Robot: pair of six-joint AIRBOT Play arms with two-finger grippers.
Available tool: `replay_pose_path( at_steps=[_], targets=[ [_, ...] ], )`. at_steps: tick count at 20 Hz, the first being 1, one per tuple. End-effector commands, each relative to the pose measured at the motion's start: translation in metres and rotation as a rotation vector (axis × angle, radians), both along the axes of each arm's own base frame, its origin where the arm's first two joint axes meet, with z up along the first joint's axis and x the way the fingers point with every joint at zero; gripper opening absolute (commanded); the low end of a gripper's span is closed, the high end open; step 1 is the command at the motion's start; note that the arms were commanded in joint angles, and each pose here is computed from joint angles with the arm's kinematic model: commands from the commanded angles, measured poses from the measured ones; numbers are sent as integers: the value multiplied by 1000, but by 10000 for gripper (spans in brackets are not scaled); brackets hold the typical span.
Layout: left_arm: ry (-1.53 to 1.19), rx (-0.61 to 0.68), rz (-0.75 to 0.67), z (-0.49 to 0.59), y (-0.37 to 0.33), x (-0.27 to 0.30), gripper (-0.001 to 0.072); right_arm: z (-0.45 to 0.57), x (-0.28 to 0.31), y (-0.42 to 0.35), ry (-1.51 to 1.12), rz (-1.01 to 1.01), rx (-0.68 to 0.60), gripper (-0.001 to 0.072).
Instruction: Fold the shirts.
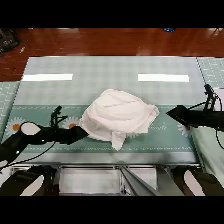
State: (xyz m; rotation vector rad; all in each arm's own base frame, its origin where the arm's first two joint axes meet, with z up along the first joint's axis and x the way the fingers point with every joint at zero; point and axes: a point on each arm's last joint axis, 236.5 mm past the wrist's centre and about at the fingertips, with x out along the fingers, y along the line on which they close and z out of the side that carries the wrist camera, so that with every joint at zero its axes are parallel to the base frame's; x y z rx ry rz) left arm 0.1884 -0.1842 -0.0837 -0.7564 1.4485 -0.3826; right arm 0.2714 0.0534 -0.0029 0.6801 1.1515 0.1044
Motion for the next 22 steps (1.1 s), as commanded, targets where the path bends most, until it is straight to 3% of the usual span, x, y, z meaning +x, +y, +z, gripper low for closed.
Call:
replay_pose_path(
  at_steps=[1,4,5,6,7,13,22],
  targets=[
    [30,19,78,-27,-23,12,506,0,-1,6,-9,-4,38,407],
    [-4,37,60,-28,-36,31,504,0,-1,7,-7,-3,38,408],
    [-37,30,58,-20,-39,43,393,-2,-5,8,7,7,40,407],
    [-99,25,42,-8,-42,59,70,-6,-10,9,25,23,32,408],
    [-158,18,23,4,-44,73,23,-15,-18,12,54,43,16,408],
    [-257,-22,68,46,-37,120,19,-63,-53,60,149,97,62,408],
    [-226,-38,27,44,-42,109,19,-97,2,72,161,-9,72,407]
  ],
)
